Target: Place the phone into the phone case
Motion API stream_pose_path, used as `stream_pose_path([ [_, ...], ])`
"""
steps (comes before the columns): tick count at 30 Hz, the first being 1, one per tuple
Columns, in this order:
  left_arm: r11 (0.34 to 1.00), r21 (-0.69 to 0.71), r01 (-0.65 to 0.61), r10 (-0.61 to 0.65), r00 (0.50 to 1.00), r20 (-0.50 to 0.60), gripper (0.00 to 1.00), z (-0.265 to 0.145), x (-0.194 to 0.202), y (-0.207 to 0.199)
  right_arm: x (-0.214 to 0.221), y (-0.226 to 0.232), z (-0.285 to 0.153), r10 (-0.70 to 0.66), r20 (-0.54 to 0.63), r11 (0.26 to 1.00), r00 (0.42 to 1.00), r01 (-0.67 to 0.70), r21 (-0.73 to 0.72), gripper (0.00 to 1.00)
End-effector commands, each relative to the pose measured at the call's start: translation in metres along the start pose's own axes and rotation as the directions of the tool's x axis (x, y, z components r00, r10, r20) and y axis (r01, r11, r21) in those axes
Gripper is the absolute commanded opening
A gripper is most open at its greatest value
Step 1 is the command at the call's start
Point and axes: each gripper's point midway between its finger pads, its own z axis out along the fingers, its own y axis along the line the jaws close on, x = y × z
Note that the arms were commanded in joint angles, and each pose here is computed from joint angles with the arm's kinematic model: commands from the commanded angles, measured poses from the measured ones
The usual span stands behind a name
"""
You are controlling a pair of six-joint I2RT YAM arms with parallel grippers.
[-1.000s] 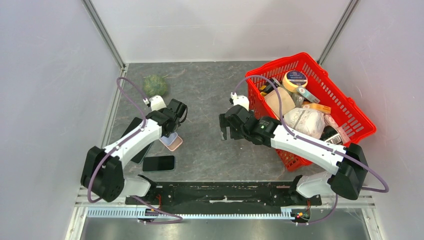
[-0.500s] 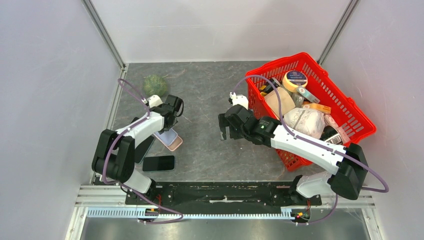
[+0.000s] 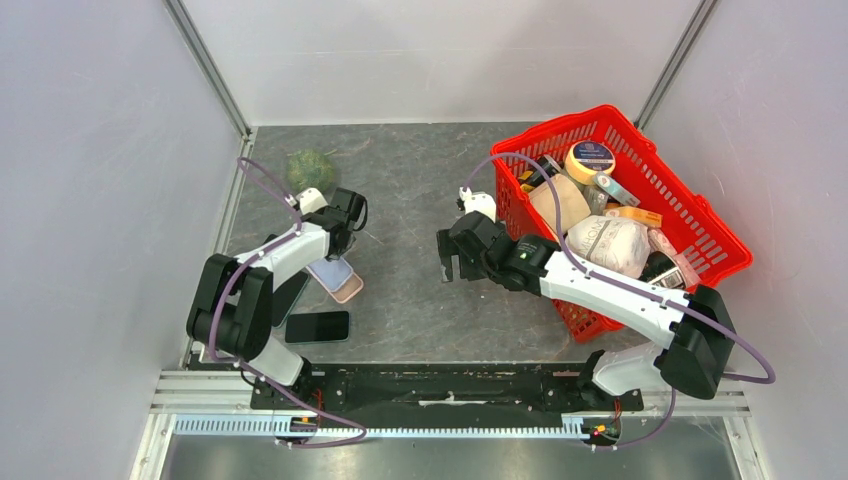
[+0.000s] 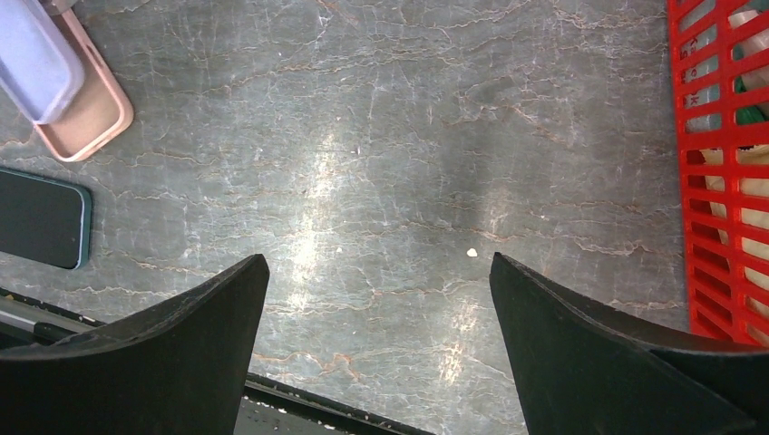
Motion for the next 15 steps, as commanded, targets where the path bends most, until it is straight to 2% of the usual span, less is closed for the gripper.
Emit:
stream_pose_path([
  [1, 0.999, 0.033, -0.003, 0.002, 1.0, 0.03, 0.02, -0.007, -0.014, -0.007, -0.003, 0.0, 0.002, -0.012, 0.024, 1.0, 1.0, 0.012, 0.01, 0.99],
  [9, 0.989, 0.142, -0.042, 0.037, 0.999, 0.039, 0.02, -0.051, -0.014, -0.018, -0.009, -0.009, -0.002, -0.017, 0.048, 0.999, 0.999, 0.014, 0.05, 0.99],
  [15, 0.953, 0.287, -0.099, 0.1, 0.995, 0.013, 0.02, -0.097, 0.018, -0.056, -0.013, -0.023, -0.007, -0.007, 0.071, 0.994, 0.997, -0.001, 0.113, 0.99],
])
